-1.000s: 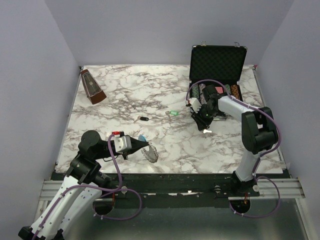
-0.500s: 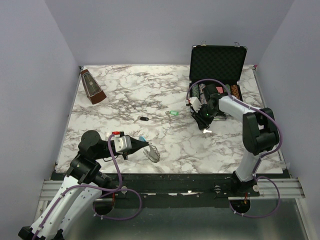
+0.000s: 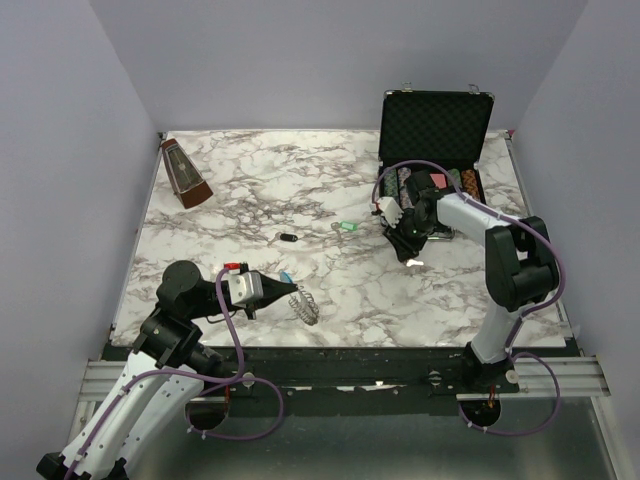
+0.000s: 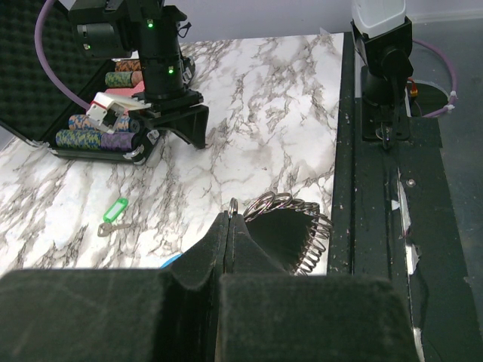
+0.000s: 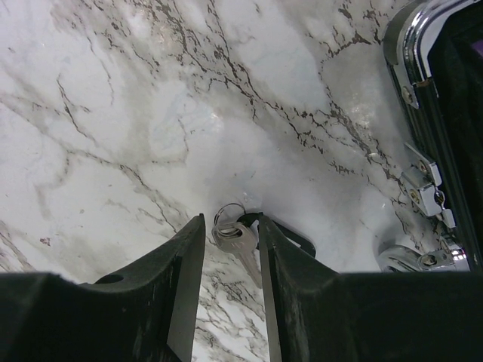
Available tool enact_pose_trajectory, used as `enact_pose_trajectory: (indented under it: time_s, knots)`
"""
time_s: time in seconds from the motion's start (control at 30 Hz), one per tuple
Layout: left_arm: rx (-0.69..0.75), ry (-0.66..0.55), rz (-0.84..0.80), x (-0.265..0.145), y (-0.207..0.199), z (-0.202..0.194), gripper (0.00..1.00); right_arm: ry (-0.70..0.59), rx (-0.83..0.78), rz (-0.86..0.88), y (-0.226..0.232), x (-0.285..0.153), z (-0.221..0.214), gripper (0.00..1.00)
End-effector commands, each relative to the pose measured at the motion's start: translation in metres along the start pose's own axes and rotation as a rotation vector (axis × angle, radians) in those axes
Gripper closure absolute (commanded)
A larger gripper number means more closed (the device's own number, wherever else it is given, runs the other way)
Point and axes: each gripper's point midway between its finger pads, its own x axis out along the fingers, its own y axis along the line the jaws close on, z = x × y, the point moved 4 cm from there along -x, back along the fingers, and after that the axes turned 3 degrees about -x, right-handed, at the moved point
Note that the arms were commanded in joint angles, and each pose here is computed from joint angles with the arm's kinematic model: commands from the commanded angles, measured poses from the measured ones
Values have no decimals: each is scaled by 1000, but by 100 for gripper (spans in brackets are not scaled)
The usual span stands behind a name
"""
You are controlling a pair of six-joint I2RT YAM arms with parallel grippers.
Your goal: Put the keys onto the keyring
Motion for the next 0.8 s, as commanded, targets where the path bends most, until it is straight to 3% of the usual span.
enact_pose_trajectory:
  time_s: [0.0, 0.77]
  knots:
    - [19, -16, -16, 0, -1, 4, 100, 2, -30, 15, 7, -1, 1, 58]
    - [22, -19, -17, 0, -1, 5, 100, 35, -24, -29, 1, 2, -4, 66]
